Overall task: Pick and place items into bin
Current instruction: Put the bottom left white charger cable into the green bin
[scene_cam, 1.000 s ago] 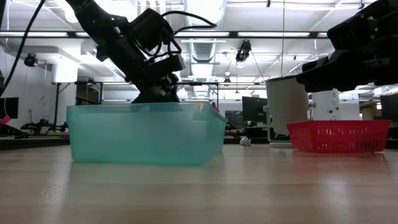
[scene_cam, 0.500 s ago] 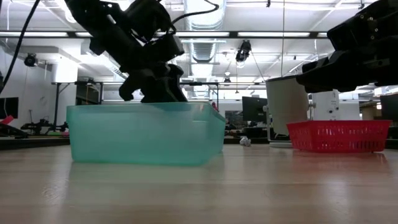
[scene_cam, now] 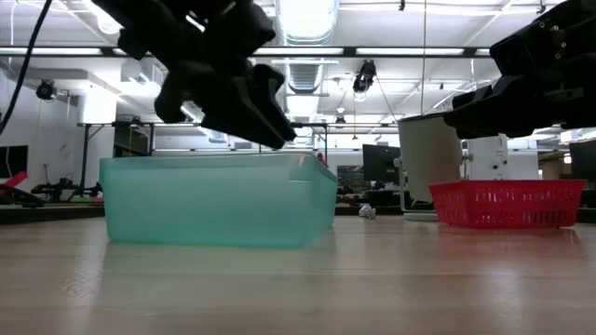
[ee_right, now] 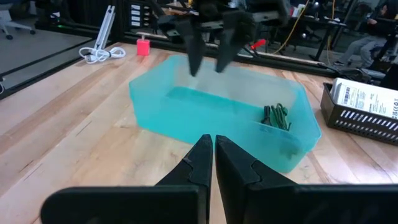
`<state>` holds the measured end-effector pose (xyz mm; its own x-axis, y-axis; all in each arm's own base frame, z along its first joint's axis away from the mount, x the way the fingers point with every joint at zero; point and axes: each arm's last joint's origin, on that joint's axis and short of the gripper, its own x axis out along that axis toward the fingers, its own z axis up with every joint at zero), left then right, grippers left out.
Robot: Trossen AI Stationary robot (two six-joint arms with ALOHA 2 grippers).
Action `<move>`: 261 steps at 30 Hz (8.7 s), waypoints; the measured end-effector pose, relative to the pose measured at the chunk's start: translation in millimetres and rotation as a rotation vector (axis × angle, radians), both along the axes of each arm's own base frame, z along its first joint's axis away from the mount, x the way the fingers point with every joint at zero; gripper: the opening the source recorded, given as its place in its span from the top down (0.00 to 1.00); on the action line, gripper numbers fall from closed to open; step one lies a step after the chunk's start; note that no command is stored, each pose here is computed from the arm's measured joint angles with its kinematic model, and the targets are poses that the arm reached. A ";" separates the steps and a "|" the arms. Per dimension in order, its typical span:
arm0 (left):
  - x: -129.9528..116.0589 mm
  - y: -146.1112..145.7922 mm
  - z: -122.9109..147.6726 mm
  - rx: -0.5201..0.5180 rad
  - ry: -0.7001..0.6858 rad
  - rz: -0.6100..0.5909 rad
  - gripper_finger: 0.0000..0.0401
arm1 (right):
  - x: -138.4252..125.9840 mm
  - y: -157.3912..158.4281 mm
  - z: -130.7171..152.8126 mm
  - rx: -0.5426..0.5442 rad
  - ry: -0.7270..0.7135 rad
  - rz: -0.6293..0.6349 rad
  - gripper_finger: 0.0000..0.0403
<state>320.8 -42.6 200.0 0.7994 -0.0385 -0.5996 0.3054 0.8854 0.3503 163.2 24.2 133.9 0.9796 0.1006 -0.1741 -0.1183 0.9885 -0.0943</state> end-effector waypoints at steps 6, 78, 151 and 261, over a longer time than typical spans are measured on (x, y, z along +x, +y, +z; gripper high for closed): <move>-1.6 -25.3 5.0 -0.003 -0.016 -0.077 0.62 | 0.0 0.0 0.0 0.000 0.000 0.000 0.98; -107.1 -174.5 10.5 -0.708 0.487 -0.049 0.61 | -1.4 -0.2 -6.7 0.023 0.074 -0.007 0.98; -148.8 -199.8 -31.4 -0.720 0.737 0.278 0.62 | -0.4 -0.1 -2.2 0.019 0.025 -0.005 0.98; -61.3 -108.0 30.8 -0.095 0.300 -0.207 0.95 | 0.1 0.0 0.7 -0.046 -0.013 0.008 0.98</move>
